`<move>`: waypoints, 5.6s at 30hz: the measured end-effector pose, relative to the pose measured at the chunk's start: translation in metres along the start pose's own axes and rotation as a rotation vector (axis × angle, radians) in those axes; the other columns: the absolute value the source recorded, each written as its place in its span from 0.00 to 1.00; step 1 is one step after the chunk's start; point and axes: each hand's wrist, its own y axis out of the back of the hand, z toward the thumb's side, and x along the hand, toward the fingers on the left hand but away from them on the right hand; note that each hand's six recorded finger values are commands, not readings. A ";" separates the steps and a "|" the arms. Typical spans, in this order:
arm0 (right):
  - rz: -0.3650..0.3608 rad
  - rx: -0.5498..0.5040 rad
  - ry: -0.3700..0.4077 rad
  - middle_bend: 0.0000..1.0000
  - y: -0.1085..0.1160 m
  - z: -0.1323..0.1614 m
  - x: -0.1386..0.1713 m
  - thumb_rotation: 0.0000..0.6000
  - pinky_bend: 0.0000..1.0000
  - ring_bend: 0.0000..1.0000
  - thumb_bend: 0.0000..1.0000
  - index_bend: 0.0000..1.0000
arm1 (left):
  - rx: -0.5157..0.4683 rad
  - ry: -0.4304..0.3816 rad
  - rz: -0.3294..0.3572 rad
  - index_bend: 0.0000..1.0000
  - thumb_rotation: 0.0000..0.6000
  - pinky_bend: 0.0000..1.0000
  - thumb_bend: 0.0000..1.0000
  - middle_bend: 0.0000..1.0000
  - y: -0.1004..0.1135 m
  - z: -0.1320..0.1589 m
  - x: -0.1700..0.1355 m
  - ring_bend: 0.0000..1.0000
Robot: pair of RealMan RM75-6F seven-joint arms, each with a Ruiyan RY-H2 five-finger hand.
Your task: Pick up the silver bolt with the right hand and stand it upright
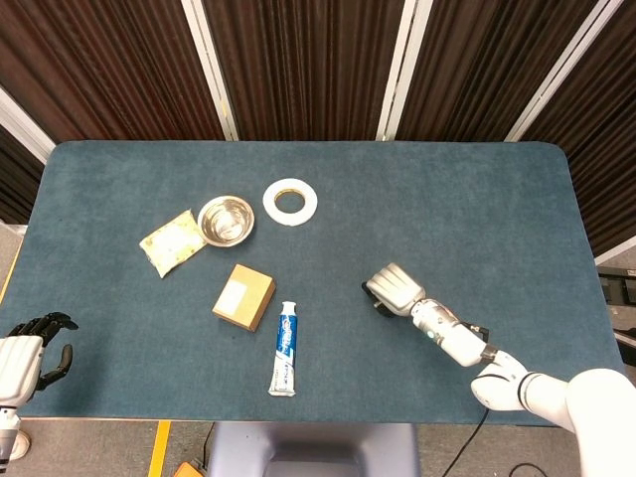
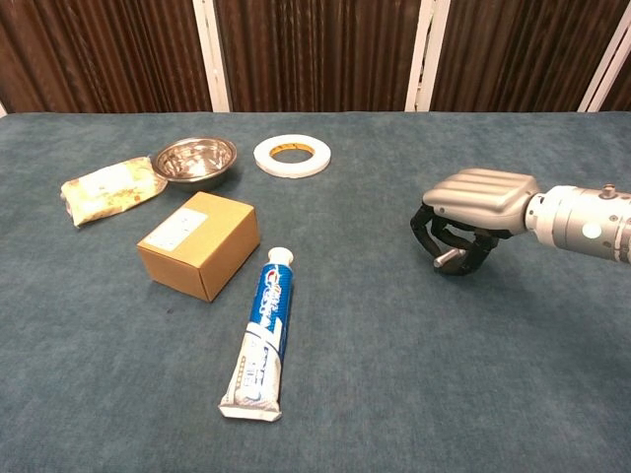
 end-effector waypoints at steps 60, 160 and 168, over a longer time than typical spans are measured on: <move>0.010 -1.017 -0.035 0.91 -0.037 -0.035 0.030 1.00 0.97 1.00 0.40 0.74 | 0.029 0.004 -0.019 0.39 1.00 0.37 0.53 0.30 -0.006 0.002 0.001 0.32; -0.172 -0.609 0.011 0.65 0.011 -0.055 0.068 1.00 0.88 0.63 0.17 0.29 | 0.036 0.004 -0.026 0.39 1.00 0.37 0.53 0.30 -0.008 0.002 0.002 0.33; -0.305 -0.352 -0.125 0.34 0.035 -0.058 0.121 1.00 0.13 0.18 0.16 0.23 | 0.035 0.002 -0.017 0.39 1.00 0.37 0.53 0.30 -0.007 0.002 0.001 0.33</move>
